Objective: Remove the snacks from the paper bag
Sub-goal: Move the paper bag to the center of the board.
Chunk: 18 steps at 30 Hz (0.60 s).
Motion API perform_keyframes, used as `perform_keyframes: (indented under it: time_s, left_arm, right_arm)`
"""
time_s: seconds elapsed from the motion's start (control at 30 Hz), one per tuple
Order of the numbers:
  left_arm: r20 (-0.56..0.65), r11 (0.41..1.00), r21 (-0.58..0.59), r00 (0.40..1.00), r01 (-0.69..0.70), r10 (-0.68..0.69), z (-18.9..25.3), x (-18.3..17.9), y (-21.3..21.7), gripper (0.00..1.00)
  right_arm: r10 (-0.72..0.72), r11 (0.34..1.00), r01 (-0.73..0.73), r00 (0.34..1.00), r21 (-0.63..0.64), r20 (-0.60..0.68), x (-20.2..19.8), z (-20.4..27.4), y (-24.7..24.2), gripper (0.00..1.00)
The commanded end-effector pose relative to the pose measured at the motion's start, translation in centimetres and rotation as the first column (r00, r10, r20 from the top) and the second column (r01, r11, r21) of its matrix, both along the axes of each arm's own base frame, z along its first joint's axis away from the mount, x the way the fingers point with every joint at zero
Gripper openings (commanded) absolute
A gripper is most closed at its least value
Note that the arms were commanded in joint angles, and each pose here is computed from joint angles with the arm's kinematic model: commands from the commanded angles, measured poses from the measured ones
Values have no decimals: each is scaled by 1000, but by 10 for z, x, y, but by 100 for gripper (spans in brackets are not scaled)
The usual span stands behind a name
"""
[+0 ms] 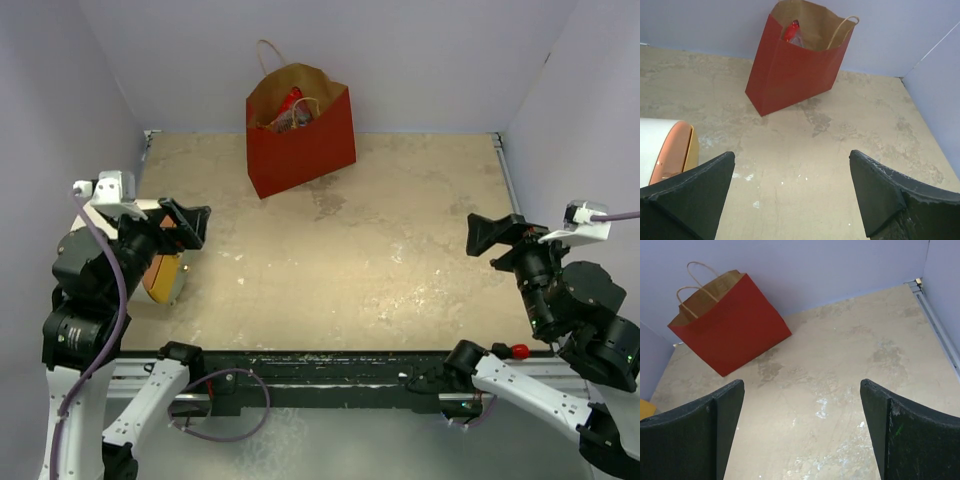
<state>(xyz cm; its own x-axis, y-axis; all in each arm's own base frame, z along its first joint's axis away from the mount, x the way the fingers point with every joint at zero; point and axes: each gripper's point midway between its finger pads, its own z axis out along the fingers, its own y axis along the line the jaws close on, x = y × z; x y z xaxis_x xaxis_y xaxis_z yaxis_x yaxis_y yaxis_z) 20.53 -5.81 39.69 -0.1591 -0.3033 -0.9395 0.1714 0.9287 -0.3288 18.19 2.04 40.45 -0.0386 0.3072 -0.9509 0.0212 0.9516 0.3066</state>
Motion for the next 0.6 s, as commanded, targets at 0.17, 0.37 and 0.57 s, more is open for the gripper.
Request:
perform_keyframes:
  time_s: [0.17,0.37,0.57]
  left_arm:
    - [-99,1000,2,995,-30,30,-14,34,-3,99]
    - [-157,999,21,987,-43,46,-27,48,-3,99]
    - [-184,999,32,982,-34,40,-30,53,-5,99]
  right_arm:
    - [19,999,-16,997,37,-74,3,-18,14,100]
    - [21,999,-17,993,38,-120,8,-27,24,100]
    - [20,1000,-16,986,25,-167,16,-38,38,100]
